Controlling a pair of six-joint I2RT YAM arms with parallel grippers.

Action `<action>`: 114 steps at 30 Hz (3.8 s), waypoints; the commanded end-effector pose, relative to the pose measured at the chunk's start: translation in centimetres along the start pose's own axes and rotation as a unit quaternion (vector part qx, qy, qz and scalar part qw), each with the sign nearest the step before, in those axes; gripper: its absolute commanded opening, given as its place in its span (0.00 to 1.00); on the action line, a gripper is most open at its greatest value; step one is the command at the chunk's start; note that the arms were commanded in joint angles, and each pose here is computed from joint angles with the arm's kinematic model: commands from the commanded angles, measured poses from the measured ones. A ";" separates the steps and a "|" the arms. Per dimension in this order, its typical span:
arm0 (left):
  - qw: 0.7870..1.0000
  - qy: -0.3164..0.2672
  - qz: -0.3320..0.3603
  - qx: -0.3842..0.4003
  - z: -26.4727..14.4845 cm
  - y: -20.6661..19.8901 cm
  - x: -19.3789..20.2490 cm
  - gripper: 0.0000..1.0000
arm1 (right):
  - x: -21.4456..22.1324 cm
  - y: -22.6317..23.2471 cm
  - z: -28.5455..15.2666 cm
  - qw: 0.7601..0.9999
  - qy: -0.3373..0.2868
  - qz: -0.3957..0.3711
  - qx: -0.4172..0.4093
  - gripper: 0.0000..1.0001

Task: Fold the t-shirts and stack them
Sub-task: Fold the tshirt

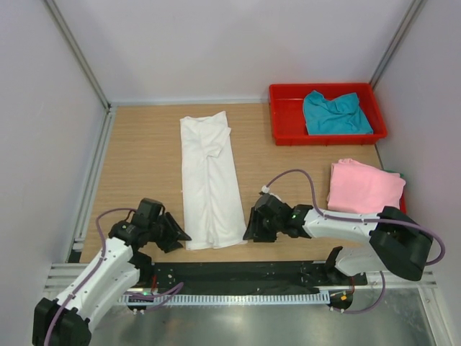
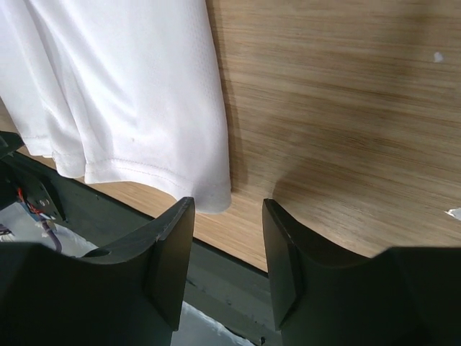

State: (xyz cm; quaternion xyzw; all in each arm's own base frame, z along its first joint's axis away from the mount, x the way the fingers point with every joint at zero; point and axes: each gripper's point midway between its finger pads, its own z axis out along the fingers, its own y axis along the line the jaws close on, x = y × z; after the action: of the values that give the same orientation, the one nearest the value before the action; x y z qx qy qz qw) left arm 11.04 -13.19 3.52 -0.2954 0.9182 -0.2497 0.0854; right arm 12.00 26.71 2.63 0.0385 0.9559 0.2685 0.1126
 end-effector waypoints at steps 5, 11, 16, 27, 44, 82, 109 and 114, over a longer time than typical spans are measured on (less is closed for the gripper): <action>0.999 0.021 0.022 0.020 0.6 -0.4 0.7 0.41 | -1.4 2.4 0.4 0.999 -0.023 -0.013 -0.026 0.49; 1.000 0.022 0.022 0.002 1.0 0.6 1.0 0.38 | -1.2 2.2 0.8 0.999 -0.019 -0.012 -0.023 0.48; 0.999 0.023 0.022 -0.006 1.2 0.9 1.0 0.38 | -1.1 2.2 0.8 0.999 -0.020 -0.010 -0.025 0.45; 1.000 0.019 0.013 0.003 1.6 1.1 1.2 0.37 | -0.7 2.1 1.4 1.000 -0.012 -0.010 -0.021 0.35; 1.000 0.012 0.019 -0.002 0.8 -0.3 0.6 0.00 | 0.5 2.6 1.4 0.999 0.017 0.001 -0.032 0.01; 0.993 -0.062 0.095 0.012 -2.2 -14.8 -15.9 0.00 | -20.8 9.5 3.4 0.998 -0.033 -0.022 -0.053 0.01; 0.995 -0.057 0.085 0.009 3.0 -16.3 -23.8 0.00 | -29.5 8.4 5.1 0.998 -0.040 0.009 -0.041 0.01; 0.994 -0.072 0.085 0.018 2.2 -17.1 -24.9 0.00 | -30.8 8.9 4.5 0.997 -0.051 0.007 -0.052 0.01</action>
State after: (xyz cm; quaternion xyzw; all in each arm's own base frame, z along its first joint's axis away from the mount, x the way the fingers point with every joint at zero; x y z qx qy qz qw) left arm 38.10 -11.53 7.96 -0.2361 0.9385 -0.2118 0.1367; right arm 41.69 31.93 6.77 0.0660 0.9443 0.2913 0.1378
